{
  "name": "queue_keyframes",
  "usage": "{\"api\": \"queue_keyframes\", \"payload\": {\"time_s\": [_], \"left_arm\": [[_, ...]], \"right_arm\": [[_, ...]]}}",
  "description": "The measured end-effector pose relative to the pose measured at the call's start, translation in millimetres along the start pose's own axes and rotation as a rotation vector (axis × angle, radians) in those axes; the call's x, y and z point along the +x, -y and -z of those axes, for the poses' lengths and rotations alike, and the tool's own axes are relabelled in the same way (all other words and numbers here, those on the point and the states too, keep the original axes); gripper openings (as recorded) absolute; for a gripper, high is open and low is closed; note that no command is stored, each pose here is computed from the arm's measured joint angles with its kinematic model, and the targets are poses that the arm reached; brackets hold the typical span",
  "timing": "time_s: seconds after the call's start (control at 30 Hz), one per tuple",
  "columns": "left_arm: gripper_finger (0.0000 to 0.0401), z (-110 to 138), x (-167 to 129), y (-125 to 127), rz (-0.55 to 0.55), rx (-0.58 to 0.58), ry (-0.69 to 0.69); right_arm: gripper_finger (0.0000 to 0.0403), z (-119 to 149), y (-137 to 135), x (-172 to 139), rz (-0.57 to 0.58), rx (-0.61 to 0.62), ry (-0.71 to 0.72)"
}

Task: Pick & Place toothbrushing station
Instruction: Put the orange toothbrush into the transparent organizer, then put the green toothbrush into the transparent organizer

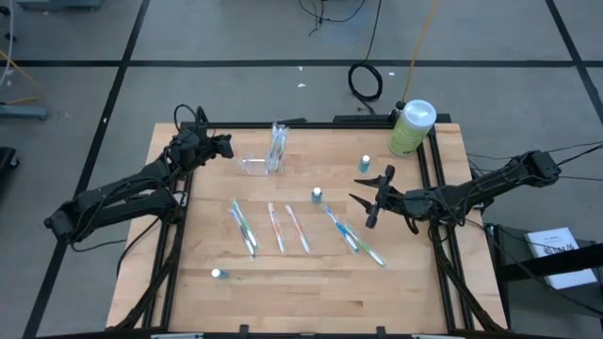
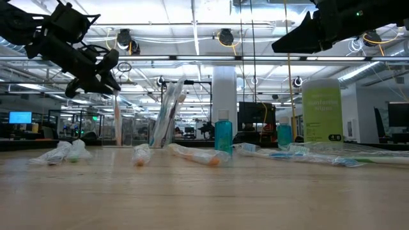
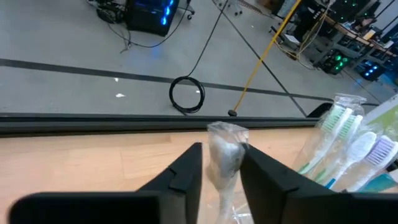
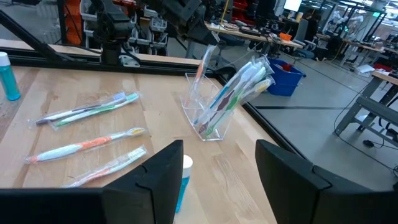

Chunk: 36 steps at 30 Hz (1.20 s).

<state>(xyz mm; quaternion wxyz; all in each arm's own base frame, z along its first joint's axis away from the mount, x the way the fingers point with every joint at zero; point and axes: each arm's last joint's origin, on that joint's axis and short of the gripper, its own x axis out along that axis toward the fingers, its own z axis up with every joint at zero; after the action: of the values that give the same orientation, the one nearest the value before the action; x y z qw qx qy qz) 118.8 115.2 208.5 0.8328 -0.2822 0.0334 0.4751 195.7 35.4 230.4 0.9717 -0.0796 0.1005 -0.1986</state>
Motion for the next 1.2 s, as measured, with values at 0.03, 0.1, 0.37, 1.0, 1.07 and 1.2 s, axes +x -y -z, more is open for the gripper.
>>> {"api": "queue_keyframes", "payload": {"time_s": [0.03, 0.1, 0.37, 1.0, 1.07, 1.2], "left_arm": [[0.0124, -0.1, 0.0, 0.0, 0.001, 0.002, 0.001], [0.0145, -0.7, 0.0, 0.7, 0.012, 0.021, 0.004], [0.0209, -13.6, -2.4, 10.0, 0.075, 0.080, 0.021], [0.0225, -57.7, -24.3, 58.1, 0.381, 0.190, 0.082], [0.0225, -56.7, -28.6, 66.8, 0.434, 0.230, 0.081], [0.0225, -51.6, -36.7, 81.7, 0.518, 0.320, 0.101]], "right_arm": [[0.0192, 0.0, 0.0, 0.0, 0.000, 0.000, 0.000], [0.0192, 0.4, 0.0, 0.0, -0.001, -0.002, -0.003], [0.0194, 0.5, 0.0, 0.0, -0.001, -0.003, -0.004], [0.0189, 32.0, -15.3, 7.6, -0.210, 0.095, -0.259], [0.0191, 43.4, -21.3, 12.7, -0.230, 0.107, -0.337], [0.0191, 60.5, -30.2, 25.0, -0.248, 0.090, -0.464]]}}
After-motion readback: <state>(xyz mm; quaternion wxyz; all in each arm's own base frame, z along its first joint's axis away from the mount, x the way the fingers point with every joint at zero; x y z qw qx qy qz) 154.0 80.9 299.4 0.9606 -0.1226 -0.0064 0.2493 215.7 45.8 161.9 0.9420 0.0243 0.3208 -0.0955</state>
